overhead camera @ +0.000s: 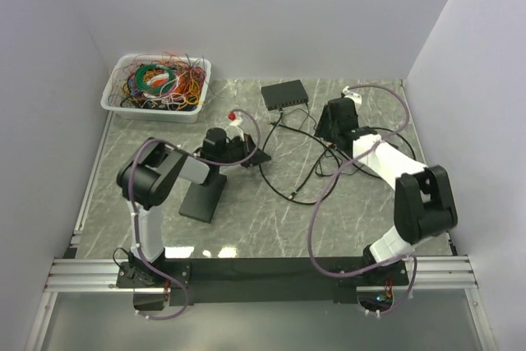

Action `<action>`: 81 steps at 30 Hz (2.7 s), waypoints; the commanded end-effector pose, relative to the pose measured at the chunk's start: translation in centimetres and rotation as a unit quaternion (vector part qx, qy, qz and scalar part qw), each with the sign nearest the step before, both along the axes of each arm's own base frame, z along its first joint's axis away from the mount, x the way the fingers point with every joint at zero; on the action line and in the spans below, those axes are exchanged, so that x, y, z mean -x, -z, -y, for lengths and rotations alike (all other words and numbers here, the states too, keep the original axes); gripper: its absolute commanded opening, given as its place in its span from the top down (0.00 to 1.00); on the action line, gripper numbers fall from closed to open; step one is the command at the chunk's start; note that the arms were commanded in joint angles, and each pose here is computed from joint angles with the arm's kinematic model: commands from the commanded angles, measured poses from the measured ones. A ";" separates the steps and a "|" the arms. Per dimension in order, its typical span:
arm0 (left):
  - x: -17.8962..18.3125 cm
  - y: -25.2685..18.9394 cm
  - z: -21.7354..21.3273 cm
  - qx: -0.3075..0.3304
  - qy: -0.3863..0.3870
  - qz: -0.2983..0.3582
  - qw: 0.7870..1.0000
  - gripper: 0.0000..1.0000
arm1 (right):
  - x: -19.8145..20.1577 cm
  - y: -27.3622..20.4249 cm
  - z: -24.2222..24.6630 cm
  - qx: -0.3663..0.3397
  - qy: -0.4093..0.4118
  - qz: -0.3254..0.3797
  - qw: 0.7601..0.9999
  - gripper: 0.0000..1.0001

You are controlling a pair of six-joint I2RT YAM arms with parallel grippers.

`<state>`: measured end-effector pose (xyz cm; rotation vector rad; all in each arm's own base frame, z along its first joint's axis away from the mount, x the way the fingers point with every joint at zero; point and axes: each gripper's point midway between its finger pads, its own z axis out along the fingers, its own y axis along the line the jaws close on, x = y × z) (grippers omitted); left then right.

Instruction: Insert the plug into the switch port

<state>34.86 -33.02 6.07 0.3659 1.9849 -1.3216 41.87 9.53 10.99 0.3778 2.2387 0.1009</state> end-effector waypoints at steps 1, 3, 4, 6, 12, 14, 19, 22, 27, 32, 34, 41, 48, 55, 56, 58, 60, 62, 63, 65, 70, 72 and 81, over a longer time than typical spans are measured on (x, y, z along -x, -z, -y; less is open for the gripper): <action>-1.8 -3.1 -1.4 -0.022 -0.023 0.067 0.997 0.81 | 1.9 -4.0 -2.4 -0.022 -0.033 0.045 0.998 0.36; -1.5 -1.1 -1.6 -0.045 -0.013 0.054 0.997 0.50 | 3.5 -3.2 -3.2 -0.014 -0.052 0.035 0.998 0.36; -1.3 -0.5 -1.6 -0.047 -0.012 0.048 0.998 0.40 | 4.6 -3.7 -4.6 -0.023 -0.073 0.041 0.996 0.36; -1.0 0.9 -1.7 -0.049 -0.011 0.036 0.998 0.35 | 6.5 -2.4 -6.1 -0.040 -0.105 0.023 0.993 0.36; -0.9 1.7 -2.0 -0.052 -0.017 0.031 0.998 0.30 | 10.7 1.0 -8.5 -0.055 -0.136 -0.044 0.988 0.36; -0.7 1.5 -1.9 -0.047 -0.014 0.029 0.998 0.31 | 11.3 2.2 -8.4 -0.054 -0.132 -0.066 0.988 0.36; -0.4 1.5 -1.8 -0.037 -0.011 0.028 0.999 0.33 | 11.7 4.8 -9.2 -0.037 -0.138 -0.122 0.982 0.36; -0.3 1.6 -2.0 -0.043 -0.011 0.031 0.999 0.34 | 12.1 6.1 -9.8 -0.021 -0.141 -0.149 0.979 0.36; -0.1 1.5 -2.1 -0.041 -0.010 0.036 0.998 0.34 | 12.5 7.5 -9.9 -0.017 -0.129 -0.164 0.978 0.37; 0.2 1.6 -1.8 -0.031 -0.002 0.034 0.999 0.34 | 12.6 8.7 -10.0 -0.009 -0.127 -0.176 0.976 0.39; 0.3 1.6 -1.8 -0.031 0.000 0.034 0.999 0.34 | 12.3 9.3 -10.0 -0.006 -0.125 -0.179 0.976 0.41; 0.4 1.8 -2.0 -0.037 -0.003 0.035 0.999 0.35 | 12.0 11.0 -10.0 0.009 -0.123 -0.191 0.974 0.79; 0.7 1.7 -1.8 -0.028 0.005 0.034 0.999 0.31 | 10.9 9.1 -9.0 0.033 -0.113 -0.159 0.980 1.00; 0.2 -1.2 -2.4 -0.020 -0.028 0.046 0.998 0.15 | 7.1 2.4 -7.2 0.031 -0.089 -0.072 0.993 1.00; 0.1 -1.3 -2.7 -0.027 -0.036 0.042 0.998 0.14 | 6.4 0.8 -7.3 0.024 -0.088 -0.053 0.994 1.00; -0.6 -3.0 -3.3 -0.032 -0.063 0.059 0.996 0.14 | 5.9 -0.8 -7.5 0.016 -0.092 -0.038 0.995 1.00; -0.8 -5.1 -4.0 -0.032 -0.087 0.072 0.993 0.14 | 5.6 -2.8 -8.3 -0.002 -0.105 -0.019 0.994 1.00; -0.9 -6.1 -4.9 -0.039 -0.120 0.084 0.989 0.15 | 5.8 -4.4 -8.6 -0.018 -0.112 -0.004 0.994 1.00; -0.2 -7.8 -4.8 -0.036 -0.124 0.099 0.987 0.18 | 6.0 -4.8 -8.7 -0.025 -0.115 0.001 0.993 1.00; 0.1 -8.6 -5.4 -0.066 -0.160 0.127 0.977 0.19 | 6.7 -5.9 -8.9 -0.043 -0.125 0.012 0.991 1.00; 5.5 -11.6 -2.7 -0.093 -0.161 0.191 0.964 0.24 | 9.2 -7.3 -10.0 -0.096 -0.157 0.022 0.983 1.00; 7.3 -12.1 -1.5 -0.100 -0.172 0.202 0.959 0.30 | 10.0 -8.0 -10.5 -0.113 -0.170 0.027 0.979 1.00; 10.9 -11.9 4.9 -0.214 -0.211 0.248 0.921 0.47 | 11.8 -7.7 -10.7 -0.129 -0.182 0.027 0.974 1.00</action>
